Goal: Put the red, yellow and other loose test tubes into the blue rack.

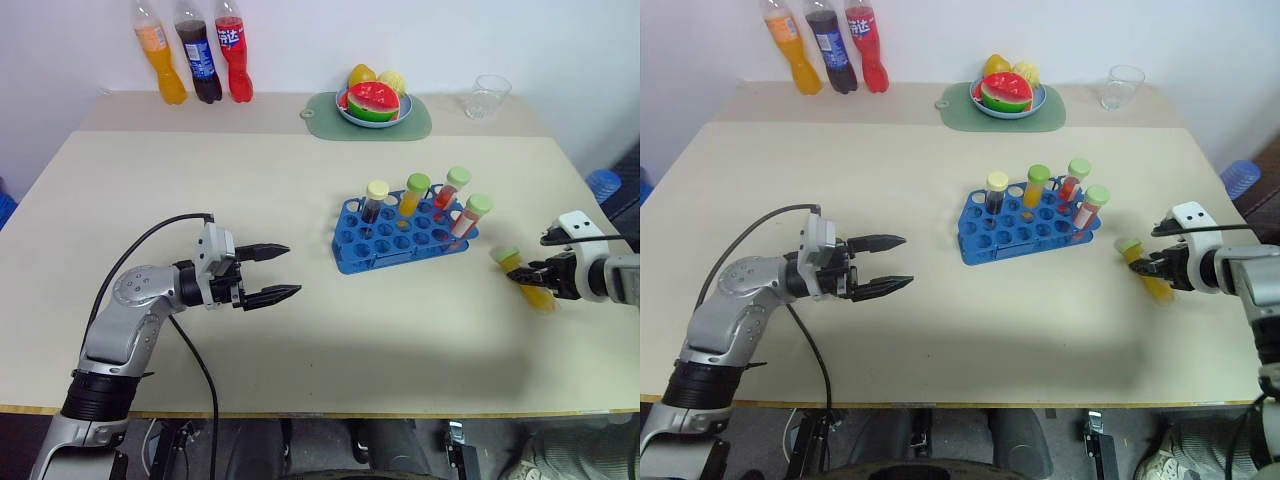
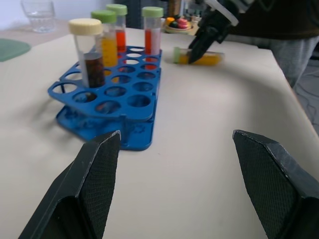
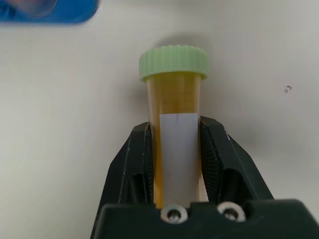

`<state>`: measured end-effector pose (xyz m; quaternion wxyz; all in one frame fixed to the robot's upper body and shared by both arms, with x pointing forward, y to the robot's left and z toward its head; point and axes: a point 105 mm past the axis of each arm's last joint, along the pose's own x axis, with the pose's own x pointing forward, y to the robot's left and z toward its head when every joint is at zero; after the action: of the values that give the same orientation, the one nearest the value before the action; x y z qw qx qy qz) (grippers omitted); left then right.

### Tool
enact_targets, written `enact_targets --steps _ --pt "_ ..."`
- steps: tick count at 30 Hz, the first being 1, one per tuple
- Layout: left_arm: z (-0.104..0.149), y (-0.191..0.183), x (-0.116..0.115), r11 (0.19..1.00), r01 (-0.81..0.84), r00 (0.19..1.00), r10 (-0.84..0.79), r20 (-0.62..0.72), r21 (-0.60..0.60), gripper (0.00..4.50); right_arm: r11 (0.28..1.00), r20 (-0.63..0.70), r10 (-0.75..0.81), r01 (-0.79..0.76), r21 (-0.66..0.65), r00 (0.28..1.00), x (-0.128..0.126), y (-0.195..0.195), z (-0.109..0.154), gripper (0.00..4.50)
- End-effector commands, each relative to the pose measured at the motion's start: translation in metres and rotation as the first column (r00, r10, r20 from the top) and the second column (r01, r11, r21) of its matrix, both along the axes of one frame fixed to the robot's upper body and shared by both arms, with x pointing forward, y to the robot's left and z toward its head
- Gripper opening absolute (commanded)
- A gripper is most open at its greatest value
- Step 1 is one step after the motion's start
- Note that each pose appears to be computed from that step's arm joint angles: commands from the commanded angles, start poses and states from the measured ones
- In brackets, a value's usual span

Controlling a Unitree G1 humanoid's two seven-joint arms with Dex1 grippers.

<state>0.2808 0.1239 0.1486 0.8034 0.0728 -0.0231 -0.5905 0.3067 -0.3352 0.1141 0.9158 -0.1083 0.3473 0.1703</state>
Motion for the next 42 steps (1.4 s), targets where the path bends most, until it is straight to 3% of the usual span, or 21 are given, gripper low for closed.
enact_targets --steps 1,4,8,13,18,23,30,42 --pt "0.009 -0.002 0.001 1.0 0.009 0.999 -0.009 0.031 -0.02 3.71 0.973 0.315 0.225 -0.226 -0.034 0.922 -0.008 0.034 0.045 0.83" --pt "0.008 -0.005 0.003 1.0 0.024 0.999 -0.023 0.031 -0.019 3.71 0.934 0.505 0.311 -0.357 -0.005 0.805 -0.034 0.066 0.055 0.83" --pt "0.01 -0.006 0.008 0.999 0.043 0.998 -0.042 0.037 -0.016 3.71 0.905 0.615 0.309 -0.422 0.044 0.726 -0.046 0.095 0.056 0.83" --pt "0.011 -0.009 0.014 0.998 0.065 0.997 -0.064 0.035 -0.02 3.71 0.915 0.819 0.162 -0.395 0.084 0.551 -0.024 0.131 0.073 0.83" --pt "0.007 -0.009 0.015 0.997 0.077 0.997 -0.076 0.033 -0.009 3.71 0.924 0.894 0.026 -0.351 0.149 0.448 0.003 0.156 0.073 0.83" --pt "0.008 -0.006 0.015 0.997 0.071 0.997 -0.071 0.041 -0.007 3.71 0.94 0.912 -0.03 -0.299 0.165 0.409 0.021 0.159 0.065 0.83" --pt "0.009 -0.002 0.012 0.999 0.045 0.997 -0.045 0.055 0.0 3.71 0.951 0.905 -0.054 -0.254 0.175 0.421 0.042 0.157 0.046 0.83" --pt "0.009 0.004 0.01 1.0 0.013 0.998 -0.013 0.056 0.002 3.71 0.945 0.89 -0.044 -0.269 0.184 0.454 0.048 0.165 0.025 0.83"
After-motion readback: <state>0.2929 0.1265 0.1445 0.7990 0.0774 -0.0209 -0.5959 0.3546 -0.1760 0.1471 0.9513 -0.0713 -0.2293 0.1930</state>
